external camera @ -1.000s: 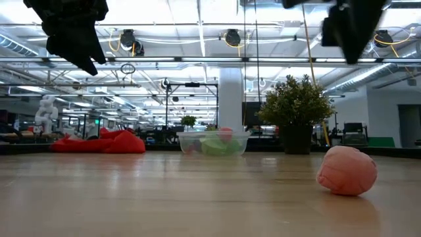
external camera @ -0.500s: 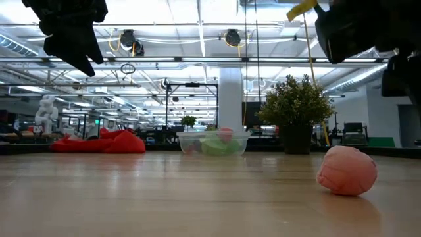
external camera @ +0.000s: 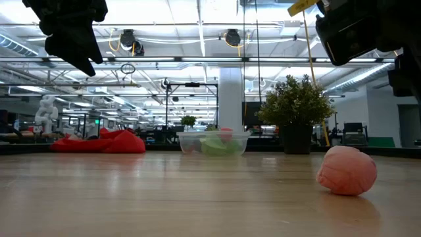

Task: Pick and placing Produce into tupperware
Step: Put the red strawberry into the transparent bin

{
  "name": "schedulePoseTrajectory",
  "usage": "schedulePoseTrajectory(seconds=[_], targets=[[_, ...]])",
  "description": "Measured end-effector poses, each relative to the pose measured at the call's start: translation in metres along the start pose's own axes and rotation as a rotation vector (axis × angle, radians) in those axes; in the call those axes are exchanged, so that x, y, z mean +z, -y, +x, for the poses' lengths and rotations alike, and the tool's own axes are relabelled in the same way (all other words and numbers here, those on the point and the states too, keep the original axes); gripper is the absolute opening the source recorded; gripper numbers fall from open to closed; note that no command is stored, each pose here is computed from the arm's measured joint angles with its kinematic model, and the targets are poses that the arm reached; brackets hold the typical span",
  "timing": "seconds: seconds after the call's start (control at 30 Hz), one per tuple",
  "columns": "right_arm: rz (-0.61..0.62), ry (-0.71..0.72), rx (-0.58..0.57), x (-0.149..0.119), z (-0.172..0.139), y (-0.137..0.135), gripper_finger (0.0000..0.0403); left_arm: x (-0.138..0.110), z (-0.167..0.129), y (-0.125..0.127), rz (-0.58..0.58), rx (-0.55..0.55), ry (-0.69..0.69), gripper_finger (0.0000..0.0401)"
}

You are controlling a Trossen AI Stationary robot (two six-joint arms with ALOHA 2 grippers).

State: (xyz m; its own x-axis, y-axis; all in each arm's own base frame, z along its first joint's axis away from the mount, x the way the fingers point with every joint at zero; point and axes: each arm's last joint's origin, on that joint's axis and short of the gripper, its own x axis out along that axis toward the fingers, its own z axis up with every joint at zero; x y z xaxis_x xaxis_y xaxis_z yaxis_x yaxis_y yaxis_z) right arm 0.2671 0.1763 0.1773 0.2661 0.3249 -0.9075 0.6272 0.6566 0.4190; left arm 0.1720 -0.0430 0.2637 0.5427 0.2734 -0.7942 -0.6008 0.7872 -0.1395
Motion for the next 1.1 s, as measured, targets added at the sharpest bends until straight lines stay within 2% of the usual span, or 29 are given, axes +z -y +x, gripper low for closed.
schedulePoseTrajectory(seconds=[0.33,0.6,1.1], targets=[[0.080,-0.007,-0.046,0.000,0.003,0.004,0.0180,0.000,0.000,0.000,0.004,0.000,0.001,0.0296],[0.093,-0.054,-0.067,0.001,0.024,0.005,0.0180,0.000,0.000,0.000,0.007,0.001,0.001,0.0296],[0.109,-0.091,-0.054,0.003,0.042,0.004,0.0180,0.000,0.000,0.000,0.007,0.001,0.001,0.0296]])
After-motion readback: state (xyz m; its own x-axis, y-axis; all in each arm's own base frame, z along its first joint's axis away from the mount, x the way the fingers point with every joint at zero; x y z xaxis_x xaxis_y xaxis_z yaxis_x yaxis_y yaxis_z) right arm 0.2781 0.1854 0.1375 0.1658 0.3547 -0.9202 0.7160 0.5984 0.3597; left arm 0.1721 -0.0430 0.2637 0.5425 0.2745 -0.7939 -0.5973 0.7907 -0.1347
